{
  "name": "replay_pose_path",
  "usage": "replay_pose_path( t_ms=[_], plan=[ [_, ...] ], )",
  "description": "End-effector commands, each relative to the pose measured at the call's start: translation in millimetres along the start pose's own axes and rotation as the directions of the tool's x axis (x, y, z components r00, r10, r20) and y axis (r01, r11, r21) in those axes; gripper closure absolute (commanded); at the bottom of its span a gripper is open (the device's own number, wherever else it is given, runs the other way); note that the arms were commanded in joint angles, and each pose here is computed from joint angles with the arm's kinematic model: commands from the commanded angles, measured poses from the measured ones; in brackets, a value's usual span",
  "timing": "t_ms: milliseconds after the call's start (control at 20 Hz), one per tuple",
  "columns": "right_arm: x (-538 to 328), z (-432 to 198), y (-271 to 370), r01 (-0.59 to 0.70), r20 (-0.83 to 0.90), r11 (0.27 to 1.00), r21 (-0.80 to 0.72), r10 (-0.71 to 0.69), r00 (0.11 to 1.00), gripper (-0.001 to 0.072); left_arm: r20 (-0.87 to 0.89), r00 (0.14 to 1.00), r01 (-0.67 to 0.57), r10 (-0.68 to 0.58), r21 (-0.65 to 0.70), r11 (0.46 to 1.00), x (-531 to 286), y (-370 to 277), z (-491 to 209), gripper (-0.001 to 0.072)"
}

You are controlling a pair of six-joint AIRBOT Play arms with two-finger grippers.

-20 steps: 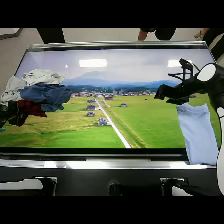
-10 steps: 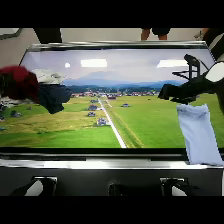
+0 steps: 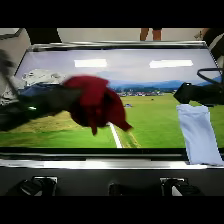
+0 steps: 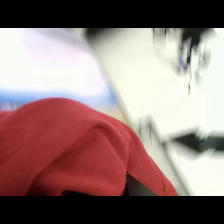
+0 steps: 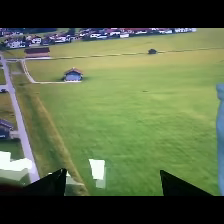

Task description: Fold the shirts.

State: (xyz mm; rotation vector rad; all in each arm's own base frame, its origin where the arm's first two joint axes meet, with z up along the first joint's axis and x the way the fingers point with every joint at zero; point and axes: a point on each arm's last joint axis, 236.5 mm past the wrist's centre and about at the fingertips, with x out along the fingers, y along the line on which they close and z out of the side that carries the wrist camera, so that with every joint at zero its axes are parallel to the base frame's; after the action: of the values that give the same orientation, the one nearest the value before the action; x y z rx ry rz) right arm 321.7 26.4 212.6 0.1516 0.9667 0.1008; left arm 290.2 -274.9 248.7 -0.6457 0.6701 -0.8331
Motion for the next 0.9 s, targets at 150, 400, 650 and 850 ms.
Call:
replay_pose_path(
  t_ms=[150, 400, 650, 850],
  plan=[
    [-4, -41, -16, 0.074, -0.158, 0.997, 0.029, -0.069, 0.985, 0.0046, -0.594, 0.8, -0.222, 0.084, -0.163, 0.961, 111, 111, -191, 0.0652],
    [70, -64, -6, -0.025, -0.328, 0.999, 0.045, 0.039, 0.944, 0.0026, -0.533, 0.845, -0.184, 0.044, -0.214, 0.959, 110, 137, -115, 0.0156],
    [130, -152, 28, -0.198, -0.557, 0.965, 0.173, 0.262, 0.788, 0.0009, -0.578, 0.751, -0.461, 0.318, -0.115, 0.88, 10, 228, -71, -0.0013],
    [152, -220, 30, -0.178, -0.648, 0.947, 0.267, 0.313, 0.695, 0.0009, -0.58, 0.752, -0.491, 0.312, -0.177, 0.853, 28, 257, -116, -0.0013]
  ],
)
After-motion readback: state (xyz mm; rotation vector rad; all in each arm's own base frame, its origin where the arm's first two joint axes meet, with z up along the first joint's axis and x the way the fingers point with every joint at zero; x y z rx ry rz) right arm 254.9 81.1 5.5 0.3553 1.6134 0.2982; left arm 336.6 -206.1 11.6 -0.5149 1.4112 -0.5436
